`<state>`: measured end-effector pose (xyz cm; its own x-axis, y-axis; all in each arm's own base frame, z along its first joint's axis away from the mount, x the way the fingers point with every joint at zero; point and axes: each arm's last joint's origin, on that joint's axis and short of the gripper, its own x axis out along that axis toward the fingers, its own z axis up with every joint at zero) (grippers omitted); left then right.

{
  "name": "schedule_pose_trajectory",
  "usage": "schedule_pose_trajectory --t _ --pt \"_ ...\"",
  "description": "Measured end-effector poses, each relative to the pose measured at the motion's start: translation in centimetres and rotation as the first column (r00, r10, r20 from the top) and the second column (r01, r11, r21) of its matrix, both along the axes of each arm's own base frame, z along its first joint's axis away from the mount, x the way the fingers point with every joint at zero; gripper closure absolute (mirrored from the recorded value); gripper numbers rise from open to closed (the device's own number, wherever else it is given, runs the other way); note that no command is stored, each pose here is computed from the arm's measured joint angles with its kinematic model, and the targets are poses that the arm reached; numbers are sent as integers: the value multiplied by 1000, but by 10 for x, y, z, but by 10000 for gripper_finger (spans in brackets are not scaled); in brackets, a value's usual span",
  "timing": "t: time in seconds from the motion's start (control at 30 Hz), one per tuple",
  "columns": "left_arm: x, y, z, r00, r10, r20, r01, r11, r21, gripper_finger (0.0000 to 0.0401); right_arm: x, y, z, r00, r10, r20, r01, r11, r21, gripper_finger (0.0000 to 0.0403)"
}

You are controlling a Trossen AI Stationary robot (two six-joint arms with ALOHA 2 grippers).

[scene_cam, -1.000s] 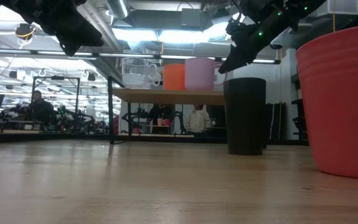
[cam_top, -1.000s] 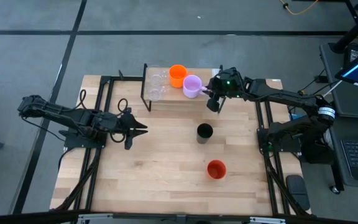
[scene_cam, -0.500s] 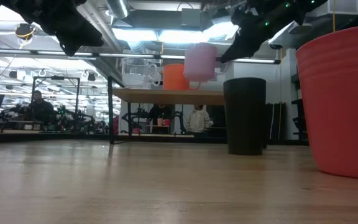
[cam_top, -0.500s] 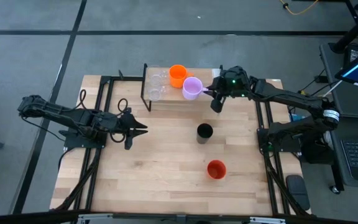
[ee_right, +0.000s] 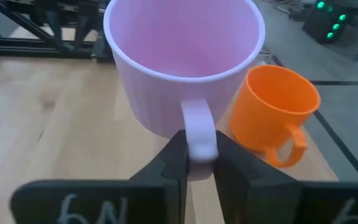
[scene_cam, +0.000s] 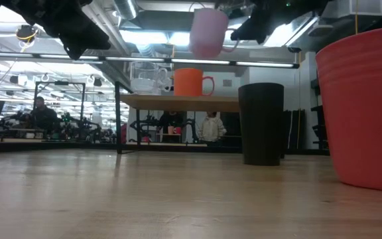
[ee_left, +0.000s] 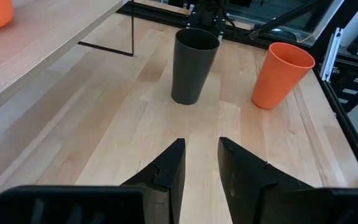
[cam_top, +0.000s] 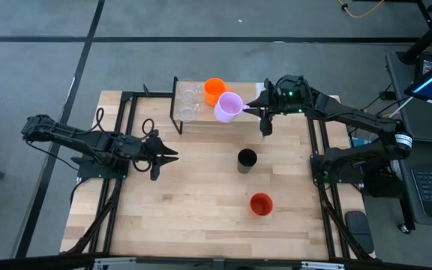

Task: Stack small to large cups/mugs on shelf
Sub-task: Put the pink mug on top of the shelf

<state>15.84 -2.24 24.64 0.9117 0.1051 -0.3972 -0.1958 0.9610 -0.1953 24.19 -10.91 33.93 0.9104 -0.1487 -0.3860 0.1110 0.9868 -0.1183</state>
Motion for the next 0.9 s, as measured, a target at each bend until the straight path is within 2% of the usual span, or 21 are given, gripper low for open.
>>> schedule_pose_trajectory --t 0.33,0.6,0.9 --pt "0 0 0 1000 0 0 0 1000 1 312 18 -8 2 1000 0 4 0 1000 -4 346" --pt "0 0 0 1000 0 0 0 1000 1 312 43 -20 12 988 17 -153 -14 1000 23 346" --pt "0 0 0 1000 0 -1 0 1000 1 312 69 -30 -21 963 49 -264 -37 998 49 346"
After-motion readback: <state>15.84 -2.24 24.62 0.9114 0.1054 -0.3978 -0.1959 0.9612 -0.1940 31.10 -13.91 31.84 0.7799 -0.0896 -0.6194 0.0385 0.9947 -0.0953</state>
